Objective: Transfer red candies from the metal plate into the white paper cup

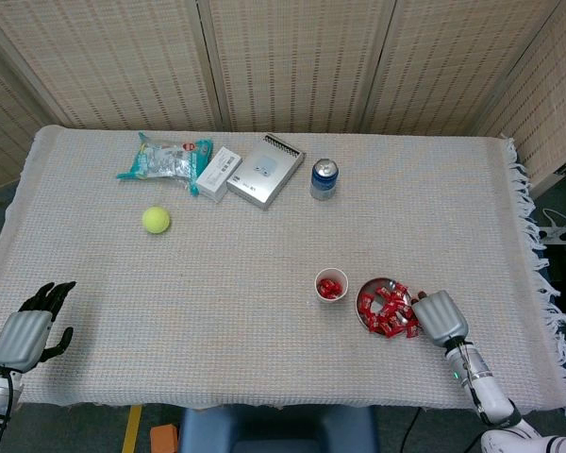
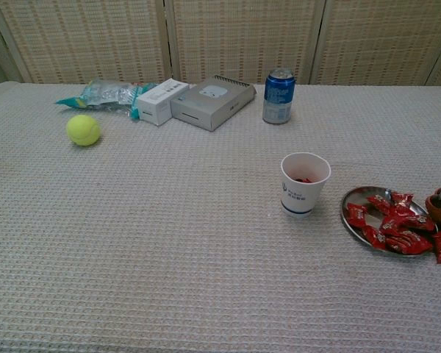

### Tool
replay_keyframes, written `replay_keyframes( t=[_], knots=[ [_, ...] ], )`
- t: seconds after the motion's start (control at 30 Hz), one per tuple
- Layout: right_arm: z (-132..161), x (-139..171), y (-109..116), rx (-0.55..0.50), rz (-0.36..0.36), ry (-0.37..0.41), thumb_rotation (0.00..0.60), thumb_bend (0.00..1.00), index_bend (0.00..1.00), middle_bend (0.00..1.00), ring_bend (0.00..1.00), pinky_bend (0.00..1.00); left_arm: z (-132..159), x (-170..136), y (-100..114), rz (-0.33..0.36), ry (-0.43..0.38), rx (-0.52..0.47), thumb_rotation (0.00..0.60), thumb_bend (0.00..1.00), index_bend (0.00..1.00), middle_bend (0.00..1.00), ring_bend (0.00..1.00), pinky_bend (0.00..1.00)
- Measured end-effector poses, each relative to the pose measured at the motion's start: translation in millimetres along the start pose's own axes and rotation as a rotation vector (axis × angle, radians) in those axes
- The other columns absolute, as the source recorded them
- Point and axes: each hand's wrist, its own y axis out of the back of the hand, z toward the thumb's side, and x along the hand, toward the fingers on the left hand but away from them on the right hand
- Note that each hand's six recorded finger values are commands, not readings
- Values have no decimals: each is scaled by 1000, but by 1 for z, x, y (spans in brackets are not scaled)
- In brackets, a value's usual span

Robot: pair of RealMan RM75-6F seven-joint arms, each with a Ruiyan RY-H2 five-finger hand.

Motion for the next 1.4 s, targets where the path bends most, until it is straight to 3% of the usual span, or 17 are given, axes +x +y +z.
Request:
replay_keyframes(
  t=[0.2, 1.03, 1.4],
  knots=[
    [0, 1, 0, 4, -2, -1, 600, 226, 424, 407, 782, 1000, 0, 0, 0, 0, 0, 0, 600, 473, 0, 72, 38, 198],
    [1, 4, -8, 35, 0, -19, 600, 433, 765, 647, 835, 1000, 0, -1, 1, 2, -2, -3, 600, 473, 0, 72, 38, 198],
    [-10, 10, 10, -28, -53, -41, 600, 436, 806, 674, 836, 1000, -1, 0, 1, 2, 0, -6, 600, 473, 0, 72, 38, 199]
  ],
)
